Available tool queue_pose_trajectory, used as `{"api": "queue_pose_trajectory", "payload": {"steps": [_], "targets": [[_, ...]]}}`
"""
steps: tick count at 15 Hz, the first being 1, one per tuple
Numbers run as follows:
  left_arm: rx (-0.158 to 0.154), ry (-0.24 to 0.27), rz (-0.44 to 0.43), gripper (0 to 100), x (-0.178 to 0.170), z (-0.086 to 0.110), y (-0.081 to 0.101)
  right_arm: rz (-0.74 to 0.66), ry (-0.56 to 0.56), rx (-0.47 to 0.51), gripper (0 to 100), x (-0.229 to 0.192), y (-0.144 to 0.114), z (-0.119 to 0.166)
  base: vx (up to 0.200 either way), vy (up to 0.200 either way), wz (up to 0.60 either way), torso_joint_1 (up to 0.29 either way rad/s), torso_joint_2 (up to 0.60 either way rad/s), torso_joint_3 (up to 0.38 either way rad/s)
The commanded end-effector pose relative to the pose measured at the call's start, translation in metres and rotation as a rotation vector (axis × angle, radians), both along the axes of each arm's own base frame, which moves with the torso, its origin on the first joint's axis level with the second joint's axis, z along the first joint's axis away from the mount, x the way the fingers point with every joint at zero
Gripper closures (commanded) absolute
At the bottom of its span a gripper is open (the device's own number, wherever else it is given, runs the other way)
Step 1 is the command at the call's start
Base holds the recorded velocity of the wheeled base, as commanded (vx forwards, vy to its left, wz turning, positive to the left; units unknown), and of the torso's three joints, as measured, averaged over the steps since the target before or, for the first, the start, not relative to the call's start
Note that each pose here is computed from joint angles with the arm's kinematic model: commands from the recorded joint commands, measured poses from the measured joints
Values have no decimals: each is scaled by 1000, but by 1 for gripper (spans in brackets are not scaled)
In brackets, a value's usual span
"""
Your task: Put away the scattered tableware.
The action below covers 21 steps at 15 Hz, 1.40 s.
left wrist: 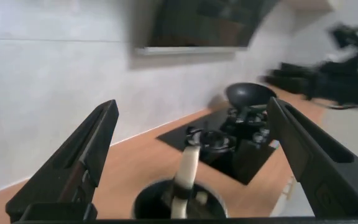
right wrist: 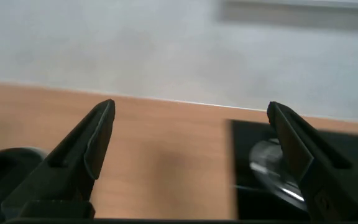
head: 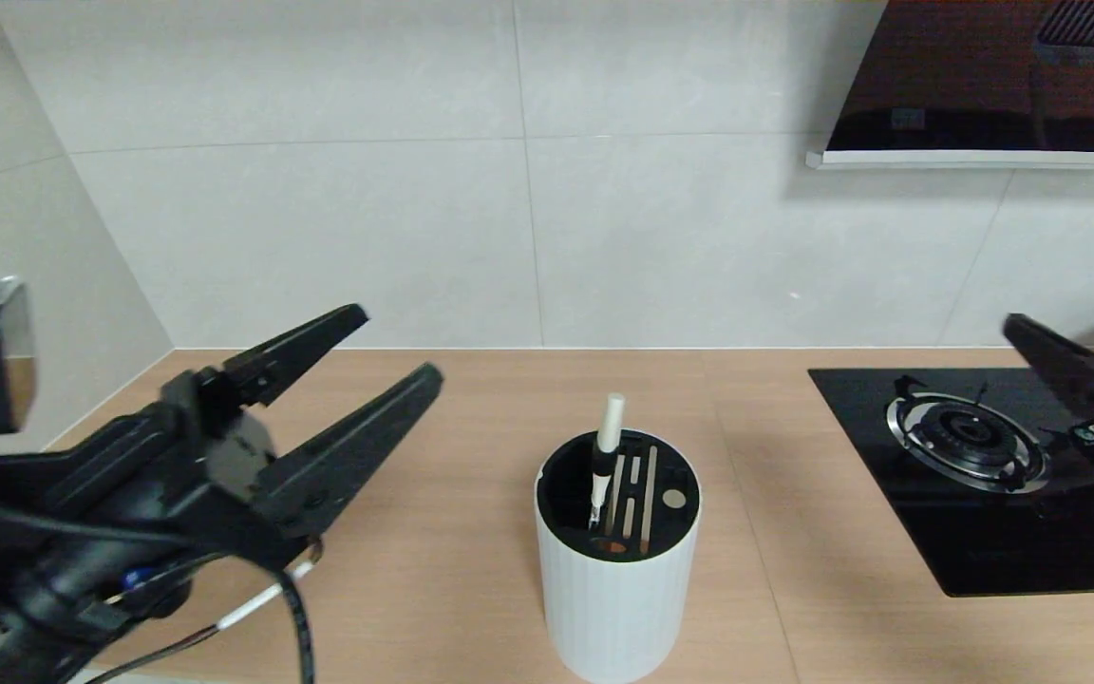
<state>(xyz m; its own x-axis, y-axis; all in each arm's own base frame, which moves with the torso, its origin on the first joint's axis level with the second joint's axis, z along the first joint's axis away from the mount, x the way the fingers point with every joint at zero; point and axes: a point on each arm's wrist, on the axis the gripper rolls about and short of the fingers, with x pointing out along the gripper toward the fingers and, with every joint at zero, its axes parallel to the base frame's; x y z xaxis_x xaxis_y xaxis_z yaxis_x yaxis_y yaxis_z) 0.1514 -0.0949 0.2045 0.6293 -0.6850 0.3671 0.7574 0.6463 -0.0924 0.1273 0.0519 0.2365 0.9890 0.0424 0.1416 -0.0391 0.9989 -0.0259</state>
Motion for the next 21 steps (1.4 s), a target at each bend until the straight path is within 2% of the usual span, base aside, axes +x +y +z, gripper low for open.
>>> {"api": "queue_pose_trajectory", "payload": {"steps": [1, 3, 5, 7, 9, 10, 12, 13, 14, 15, 16, 17, 18, 19, 20, 21], "targets": [[-36, -22, 113, 0, -66, -12, 51, -143, -134, 57, 0, -88, -49, -22, 0, 0, 0, 0, 0, 0], [-48, -23, 174, 0, -90, -16, 66, -163, -120, 49, 0, -117, -58, -35, 0, 0, 0, 0, 0, 0], [-35, 6, 248, 0, -127, -32, 82, -233, -97, 31, 0, -151, -66, -53, 0, 0, 0, 0, 0, 0], [-23, 62, 246, 0, -160, -52, 90, -301, -93, 22, 0, -173, -67, -69, 0, 0, 0, 0, 0, 0], [-42, 76, 261, 0, -181, -63, 92, -332, -79, 27, 0, -172, -66, -72, 0, 0, 0, 0, 0, 0], [-30, 83, 295, 0, -180, -68, 91, -361, -74, 23, 0, -172, -65, -73, 0, 0, 0, 0, 0, 0], [-45, 29, 425, 0, -176, -79, 91, -429, -113, 15, 0, -183, -59, -83, 0, 0, 0, 0, 0, 0], [-48, 12, 464, 0, -177, -78, 90, -405, -91, 5, 0, -181, -59, -91, 0, 0, 0, 0, 0, 0], [-41, -1, 525, 0, -184, -88, 89, -438, -70, 16, 0, -175, -60, -101, 0, 0, 0, 0, 0, 0], [-14, 13, 591, 0, -182, -91, 90, -450, -65, 18, 0, -172, -60, -107, 0, 0, 0, 0, 0, 0], [-11, 17, 687, 0, -181, -92, 92, -450, -60, 17, 0, -167, -60, -115, 0, 0, 0, 0, 0, 0], [69, 71, 786, 0, -178, -100, 93, -447, -42, 9, 0, -160, -60, -128, 0, 0, 0, 0, 0, 0], [123, 106, 820, 0, -177, -105, 94, -445, -26, 4, 0, -156, -60, -136, 0, 0, 0, 0, 0, 0], [204, 254, 948, 0, -175, -121, 97, -421, 5, 2, 0, -153, -60, -145, 0, 0, 0, 0, 0, 0], [240, 319, 971, 0, -175, -127, 98, -400, 30, 28, 0, -152, -60, -149, 0, 0, 0, 0, 0, 0], [240, 319, 936, 0, -175, -128, 97, -392, 46, 42, 0, -152, -59, -150, 0, 0, 0, 0, 0, 0]]}}
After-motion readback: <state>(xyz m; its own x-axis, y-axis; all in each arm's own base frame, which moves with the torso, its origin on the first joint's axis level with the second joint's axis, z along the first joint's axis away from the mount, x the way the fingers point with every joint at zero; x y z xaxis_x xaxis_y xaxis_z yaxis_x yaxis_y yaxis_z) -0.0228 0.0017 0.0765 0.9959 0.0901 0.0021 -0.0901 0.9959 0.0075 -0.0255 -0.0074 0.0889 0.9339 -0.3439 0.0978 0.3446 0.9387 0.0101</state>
